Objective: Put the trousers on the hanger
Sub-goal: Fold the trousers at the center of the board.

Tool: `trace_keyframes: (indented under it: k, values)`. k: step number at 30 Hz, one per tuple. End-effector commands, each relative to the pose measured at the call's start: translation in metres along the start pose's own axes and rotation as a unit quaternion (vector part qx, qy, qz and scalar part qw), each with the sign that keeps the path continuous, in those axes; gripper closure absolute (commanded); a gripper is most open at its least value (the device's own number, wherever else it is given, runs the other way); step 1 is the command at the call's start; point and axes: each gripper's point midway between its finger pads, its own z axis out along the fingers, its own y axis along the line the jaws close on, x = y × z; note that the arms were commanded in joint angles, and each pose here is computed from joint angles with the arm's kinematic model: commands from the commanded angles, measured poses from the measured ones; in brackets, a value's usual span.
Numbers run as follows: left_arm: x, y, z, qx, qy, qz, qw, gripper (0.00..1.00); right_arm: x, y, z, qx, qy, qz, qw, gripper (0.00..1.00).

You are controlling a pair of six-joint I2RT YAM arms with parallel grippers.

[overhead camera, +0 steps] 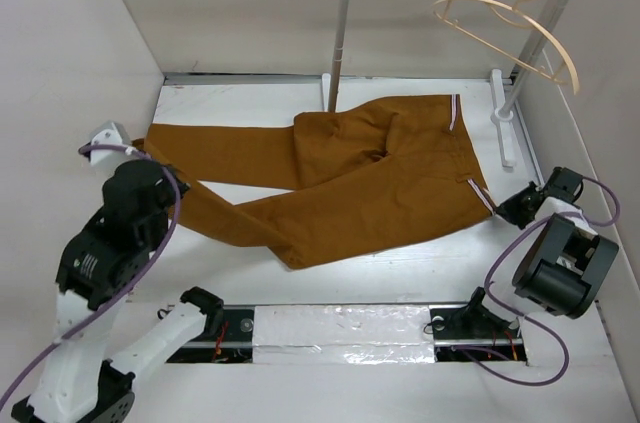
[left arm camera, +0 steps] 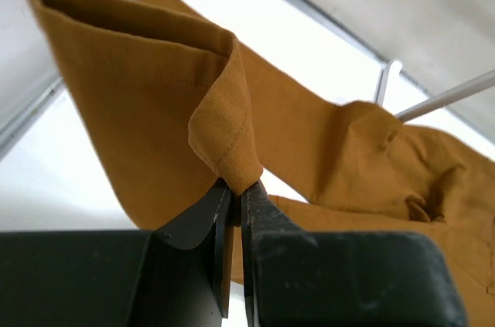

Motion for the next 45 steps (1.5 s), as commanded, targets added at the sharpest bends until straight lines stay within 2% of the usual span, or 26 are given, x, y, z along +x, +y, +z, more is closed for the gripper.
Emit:
trace_keyframes:
  k: [1, 7, 10, 11, 15, 19, 22, 23, 27, 31, 35, 40, 44, 45]
  values:
    - [-0.012, -0.014, -0.003, 0.014, -0.001, -0.047, 0.999, 1.0, -0.014, 0.026, -0.015, -0.045, -0.041, 0.0, 0.998, 1.0]
    - [-0.036, -0.014, -0.019, 0.023, -0.022, -0.091, 0.995, 1.0, -0.012, 0.024, -0.04, -0.037, -0.077, -0.004, 0.996, 1.0]
    - [-0.036, -0.01, -0.027, 0.042, -0.027, -0.101, 0.994, 1.0, -0.007, 0.02, -0.039, -0.03, -0.072, -0.002, 0.997, 0.97]
    - [-0.035, -0.008, -0.029, 0.042, -0.027, -0.1, 0.994, 1.0, -0.004, 0.017, -0.04, -0.023, -0.066, 0.0, 0.998, 1.0]
    - [-0.038, 0.006, -0.037, 0.04, -0.04, -0.092, 0.994, 1.0, -0.002, 0.015, -0.05, -0.014, -0.076, 0.006, 0.997, 1.0]
    - [-0.06, 0.02, -0.045, 0.022, -0.088, -0.09, 0.992, 1.0, 0.0, 0.006, -0.073, 0.018, -0.093, 0.026, 0.995, 1.0]
    - [-0.086, 0.019, -0.053, 0.03, -0.131, -0.095, 0.986, 1.0, -0.017, 0.002, -0.105, 0.063, -0.132, 0.027, 0.989, 1.0]
    - [-0.093, 0.019, -0.056, 0.035, -0.144, -0.09, 0.985, 1.0, -0.036, 0.008, -0.128, 0.075, -0.166, 0.021, 0.983, 1.0]
    - [-0.106, 0.015, -0.057, 0.041, -0.164, -0.116, 0.979, 1.0, -0.075, 0.01, -0.183, 0.134, -0.237, 0.012, 0.962, 1.0]
    - [-0.114, 0.004, -0.057, 0.061, -0.173, -0.142, 0.973, 1.0, -0.074, -0.005, -0.205, 0.188, -0.246, 0.027, 0.951, 1.0]
    - [-0.11, 0.003, -0.055, 0.062, -0.17, -0.148, 0.972, 1.0, -0.056, -0.021, -0.223, 0.252, -0.237, 0.033, 0.938, 1.0]
    - [-0.092, 0.025, -0.044, 0.017, -0.183, -0.139, 0.973, 1.0, -0.071, -0.005, -0.263, 0.247, -0.283, 0.024, 0.927, 1.0]
    - [-0.061, 0.03, -0.024, -0.011, -0.167, -0.118, 0.979, 1.0, -0.091, 0.013, -0.247, 0.216, -0.287, -0.006, 0.933, 1.0]
    - [-0.042, 0.031, -0.01, -0.027, -0.156, -0.1, 0.982, 1.0, -0.09, 0.011, -0.236, 0.216, -0.28, -0.009, 0.935, 1.0]
